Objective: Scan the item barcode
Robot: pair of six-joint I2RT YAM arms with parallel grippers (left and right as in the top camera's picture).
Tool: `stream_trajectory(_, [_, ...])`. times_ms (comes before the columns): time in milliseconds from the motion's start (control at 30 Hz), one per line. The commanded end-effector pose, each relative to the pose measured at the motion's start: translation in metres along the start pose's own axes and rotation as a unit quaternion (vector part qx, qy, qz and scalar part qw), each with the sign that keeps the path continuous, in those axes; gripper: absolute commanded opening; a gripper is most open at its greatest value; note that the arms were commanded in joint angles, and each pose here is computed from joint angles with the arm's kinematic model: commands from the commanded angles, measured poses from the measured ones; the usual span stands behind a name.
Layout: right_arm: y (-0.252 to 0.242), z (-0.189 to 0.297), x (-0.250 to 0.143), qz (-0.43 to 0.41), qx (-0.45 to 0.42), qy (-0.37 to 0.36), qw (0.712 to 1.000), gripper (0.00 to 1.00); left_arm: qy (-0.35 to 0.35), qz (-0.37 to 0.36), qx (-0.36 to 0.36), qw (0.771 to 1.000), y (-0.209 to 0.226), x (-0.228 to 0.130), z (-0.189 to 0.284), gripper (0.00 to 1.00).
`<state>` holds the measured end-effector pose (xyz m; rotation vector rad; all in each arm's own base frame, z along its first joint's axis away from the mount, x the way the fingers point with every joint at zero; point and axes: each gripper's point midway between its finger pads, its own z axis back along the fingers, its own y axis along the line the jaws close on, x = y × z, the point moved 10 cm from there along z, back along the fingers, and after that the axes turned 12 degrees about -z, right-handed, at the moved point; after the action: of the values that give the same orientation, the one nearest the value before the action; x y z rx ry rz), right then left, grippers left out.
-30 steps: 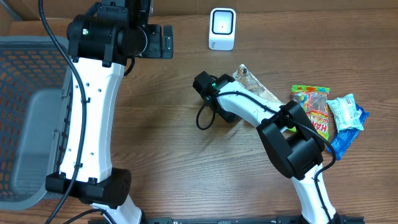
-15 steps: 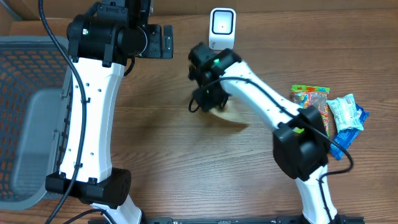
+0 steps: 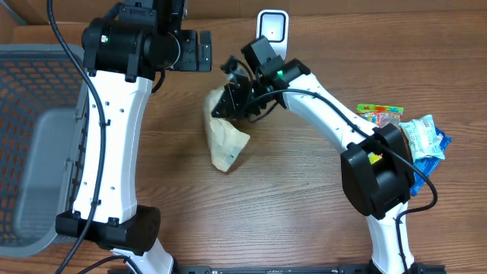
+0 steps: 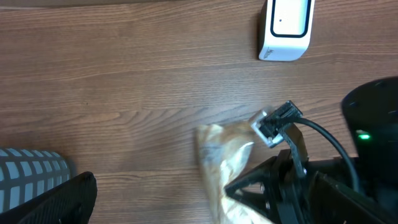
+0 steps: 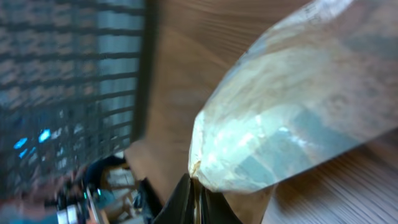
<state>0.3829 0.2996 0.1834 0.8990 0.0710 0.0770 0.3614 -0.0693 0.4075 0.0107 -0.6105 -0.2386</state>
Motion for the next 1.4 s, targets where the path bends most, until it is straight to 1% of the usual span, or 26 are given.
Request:
stream_trajectory(0, [-0.039, 0.01, 0.005, -0.111, -0.074, -0.059, 0.989, 0.04, 0.004, -0.009, 0.004, 1.0, 0.001, 0.0, -0.005, 1.0])
stream_trajectory(167, [-0.093, 0.027, 0.004, -0.181, -0.166, -0.09, 0.965, 0.04, 0.004, -0.009, 0.004, 1.0, 0.001, 0.0, -0.005, 1.0])
stream_trajectory(200, [-0.098, 0.031, 0.004, -0.183, -0.18, -0.094, 0.962, 0.06, 0.004, -0.009, 0.004, 1.0, 0.001, 0.0, -0.005, 1.0])
stream_trajectory(300, [-0.119, 0.054, 0.005, -0.176, -0.24, -0.1, 0.949, 0.21, 0.004, -0.009, 0.004, 1.0, 0.001, 0.0, -0.005, 0.99])
stream_trajectory(367, [-0.125, 0.069, 0.007, -0.164, -0.262, -0.097, 0.946, 0.32, 0.004, -0.009, 0.004, 1.0, 0.001, 0.0, -0.005, 1.0])
stream_trajectory(467, [-0.117, 0.087, 0.013, -0.15, -0.264, -0.096, 0.948, 0.38, 0.004, -0.009, 0.004, 1.0, 0.001, 0.0, -0.005, 1.0])
stream_trajectory(567, [-0.095, 0.102, 0.018, -0.145, -0.257, -0.103, 0.95, 0.4, 0.004, -0.009, 0.004, 1.0, 0.001, 0.0, -0.005, 1.0])
stream_trajectory(667, [-0.07, 0.111, 0.021, -0.13, -0.245, -0.109, 0.955, 0.46, 0.004, -0.009, 0.004, 1.0, 0.001, 0.0, -0.005, 1.0])
stream_trajectory(733, [-0.058, 0.111, 0.022, -0.116, -0.24, -0.114, 0.957, 0.56, 0.004, -0.009, 0.004, 1.0, 0.001, 0.0, -0.005, 1.0])
stream_trajectory(800, [-0.054, 0.105, 0.022, -0.111, -0.24, -0.117, 0.957, 0.7, 0.004, -0.009, 0.004, 1.0, 0.001, 0.0, -0.005, 1.0])
stream_trajectory(900, [-0.058, 0.088, 0.017, -0.13, -0.271, -0.124, 0.946, 0.72, 0.005, -0.009, 0.004, 1.0, 0.001, 0.0, -0.005, 1.0])
stream_trajectory(967, [-0.064, 0.073, 0.01, -0.147, -0.295, -0.127, 0.936, 0.72, 0.004, -0.009, 0.004, 1.0, 0.001, 0.0, -0.005, 1.0])
stream_trajectory(1100, [-0.072, 0.045, -0.003, -0.155, -0.33, -0.135, 0.921, 0.72, 0.005, -0.009, 0.004, 1.0, 0.001, 0.0, -0.005, 1.0])
stream_trajectory(1233, [-0.081, 0.023, -0.012, -0.153, -0.373, -0.168, 0.899, 0.68, 0.005, -0.009, 0.004, 1.0, 0.001, 0.0, -0.005, 1.0])
stream_trajectory(1367, [-0.084, 0.017, -0.014, -0.153, -0.381, -0.178, 0.894, 0.56, 0.004, -0.009, 0.004, 1.0, 0.001, 0.0, -0.005, 1.0])
